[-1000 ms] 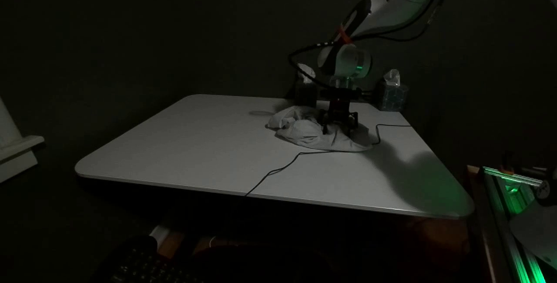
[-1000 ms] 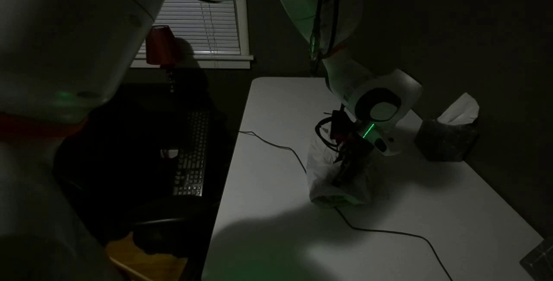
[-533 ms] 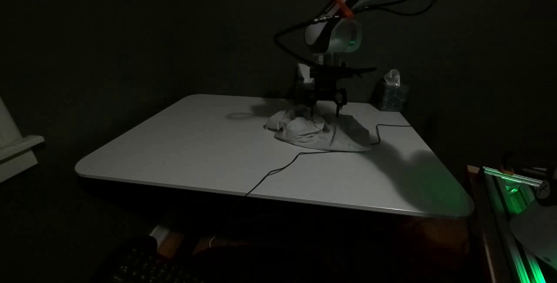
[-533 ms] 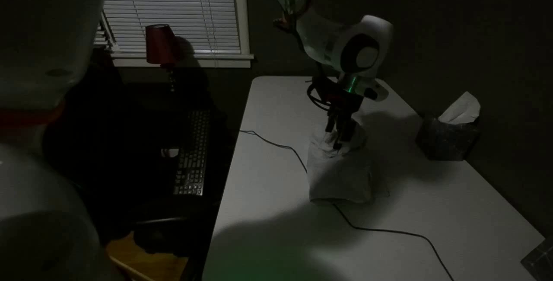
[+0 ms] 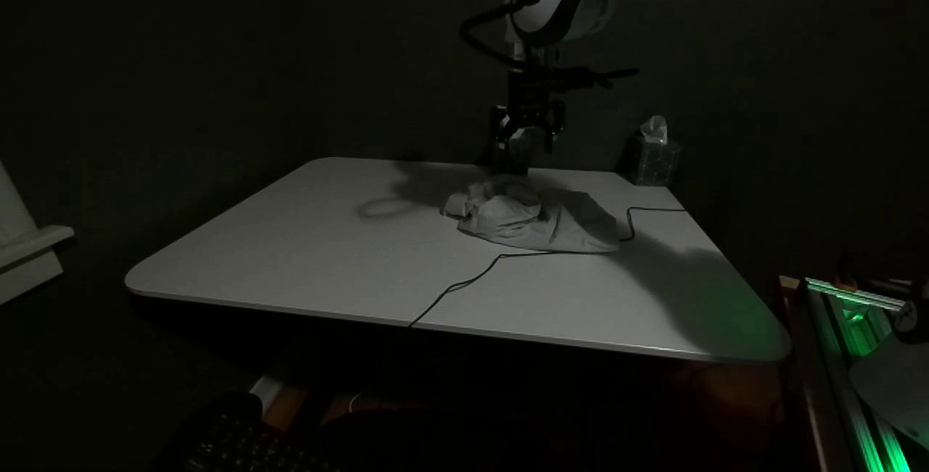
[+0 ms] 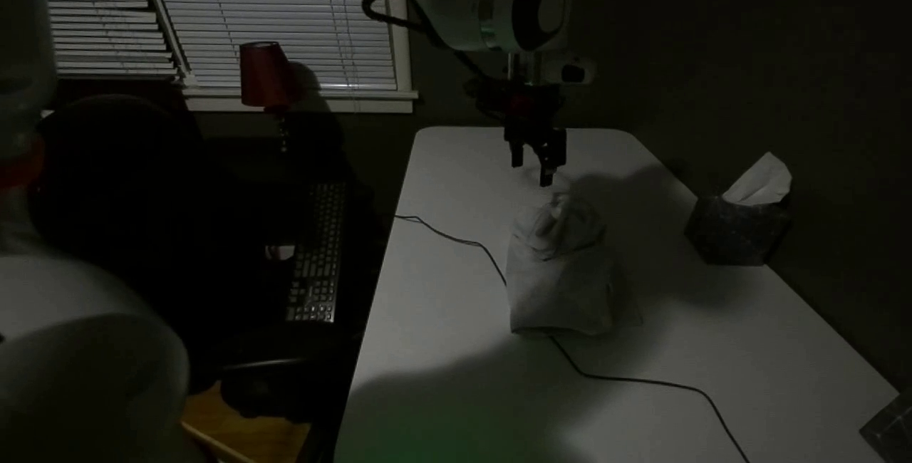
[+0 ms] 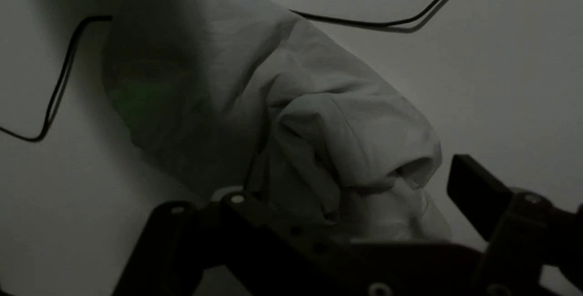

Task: Fold the shirt on the table

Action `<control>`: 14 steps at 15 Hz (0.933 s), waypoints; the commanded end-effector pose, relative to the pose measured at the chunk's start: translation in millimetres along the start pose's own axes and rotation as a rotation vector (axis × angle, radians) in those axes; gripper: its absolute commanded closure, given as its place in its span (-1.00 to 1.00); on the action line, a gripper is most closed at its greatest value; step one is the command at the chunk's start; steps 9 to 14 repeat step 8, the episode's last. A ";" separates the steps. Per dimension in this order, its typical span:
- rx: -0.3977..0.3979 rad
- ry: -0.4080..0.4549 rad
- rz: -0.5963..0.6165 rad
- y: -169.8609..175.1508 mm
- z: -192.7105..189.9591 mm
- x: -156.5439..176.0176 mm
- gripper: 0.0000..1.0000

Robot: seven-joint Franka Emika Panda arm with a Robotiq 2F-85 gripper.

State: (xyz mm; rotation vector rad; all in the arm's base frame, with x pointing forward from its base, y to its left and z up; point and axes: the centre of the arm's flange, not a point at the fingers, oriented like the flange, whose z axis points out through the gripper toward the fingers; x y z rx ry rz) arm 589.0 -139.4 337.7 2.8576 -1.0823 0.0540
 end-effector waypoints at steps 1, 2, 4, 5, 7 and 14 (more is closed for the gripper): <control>0.002 0.031 -0.045 -3.9 -6.4 -5.7 -1.00; 0.005 0.049 -0.077 -6.2 -11.3 -11.2 -1.00; 0.007 0.059 -0.101 -5.6 -15.4 -17.1 -1.00; 0.006 0.059 -0.106 -4.3 -15.7 -18.2 -1.00; 0.006 0.058 -0.110 -3.5 -15.0 -18.7 -1.00; 0.005 0.058 -0.111 -3.4 -14.8 -18.8 -1.00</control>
